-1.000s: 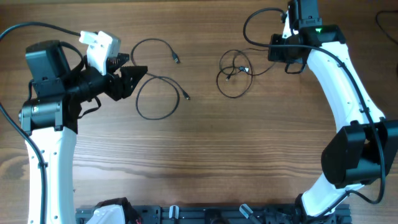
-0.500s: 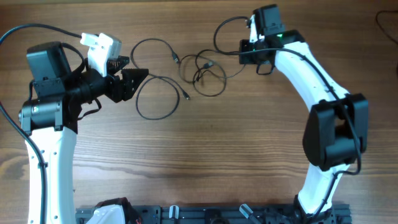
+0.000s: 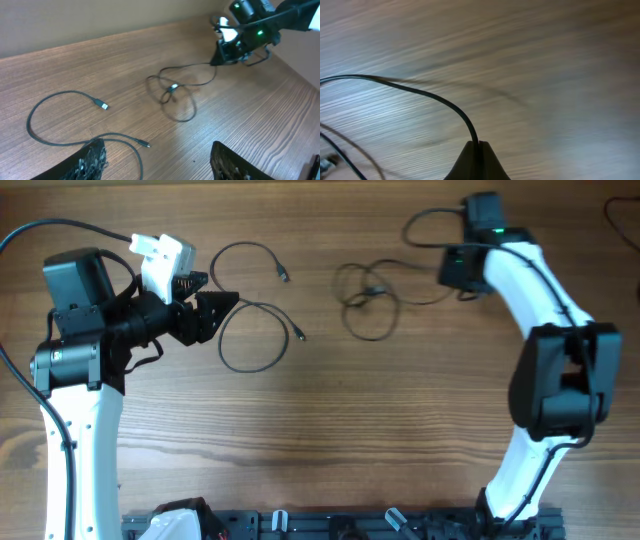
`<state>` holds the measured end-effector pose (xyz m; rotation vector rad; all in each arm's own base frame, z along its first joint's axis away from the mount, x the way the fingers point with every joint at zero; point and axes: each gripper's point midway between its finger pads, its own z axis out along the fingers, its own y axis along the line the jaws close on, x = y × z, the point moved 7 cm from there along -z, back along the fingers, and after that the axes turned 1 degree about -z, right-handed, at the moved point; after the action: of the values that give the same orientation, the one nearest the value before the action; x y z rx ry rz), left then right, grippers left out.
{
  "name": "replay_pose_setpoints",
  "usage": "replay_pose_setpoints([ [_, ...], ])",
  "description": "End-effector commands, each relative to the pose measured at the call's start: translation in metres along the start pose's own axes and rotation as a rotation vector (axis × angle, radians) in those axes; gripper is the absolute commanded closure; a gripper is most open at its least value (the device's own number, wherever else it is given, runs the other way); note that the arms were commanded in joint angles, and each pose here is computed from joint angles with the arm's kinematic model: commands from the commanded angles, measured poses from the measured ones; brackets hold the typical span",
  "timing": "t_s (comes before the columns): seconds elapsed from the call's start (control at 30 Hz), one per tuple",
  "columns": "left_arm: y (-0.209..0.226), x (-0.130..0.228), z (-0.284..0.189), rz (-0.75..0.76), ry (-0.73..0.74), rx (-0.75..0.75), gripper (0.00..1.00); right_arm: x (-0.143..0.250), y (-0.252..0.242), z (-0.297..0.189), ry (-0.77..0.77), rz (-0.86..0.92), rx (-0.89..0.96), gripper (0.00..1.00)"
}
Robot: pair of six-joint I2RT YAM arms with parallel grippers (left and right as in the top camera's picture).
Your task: Untangle cables
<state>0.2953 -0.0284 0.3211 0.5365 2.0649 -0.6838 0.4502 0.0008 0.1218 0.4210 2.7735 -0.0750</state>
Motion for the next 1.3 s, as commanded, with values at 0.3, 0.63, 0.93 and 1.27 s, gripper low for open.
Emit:
replay_pose_setpoints([
  [0.3,0.002,-0.003,0.003,0.006,-0.003,0.001,0.32,0.003,0.006,0.003,-0.004,-0.118,0.055,0.53],
  [0.63,0.011,0.003,0.013,-0.030,0.030,0.012,0.32,-0.004,0.046,-0.012,-0.039,-0.254,-0.175,0.21],
  [0.93,0.012,0.004,0.014,-0.034,0.034,0.012,0.32,0.001,0.099,-0.019,-0.132,-0.404,-0.261,0.04],
  [1.27,0.012,0.004,0.014,-0.034,0.034,0.012,0.31,0.014,0.101,0.008,-0.057,-0.454,-0.262,0.03],
])
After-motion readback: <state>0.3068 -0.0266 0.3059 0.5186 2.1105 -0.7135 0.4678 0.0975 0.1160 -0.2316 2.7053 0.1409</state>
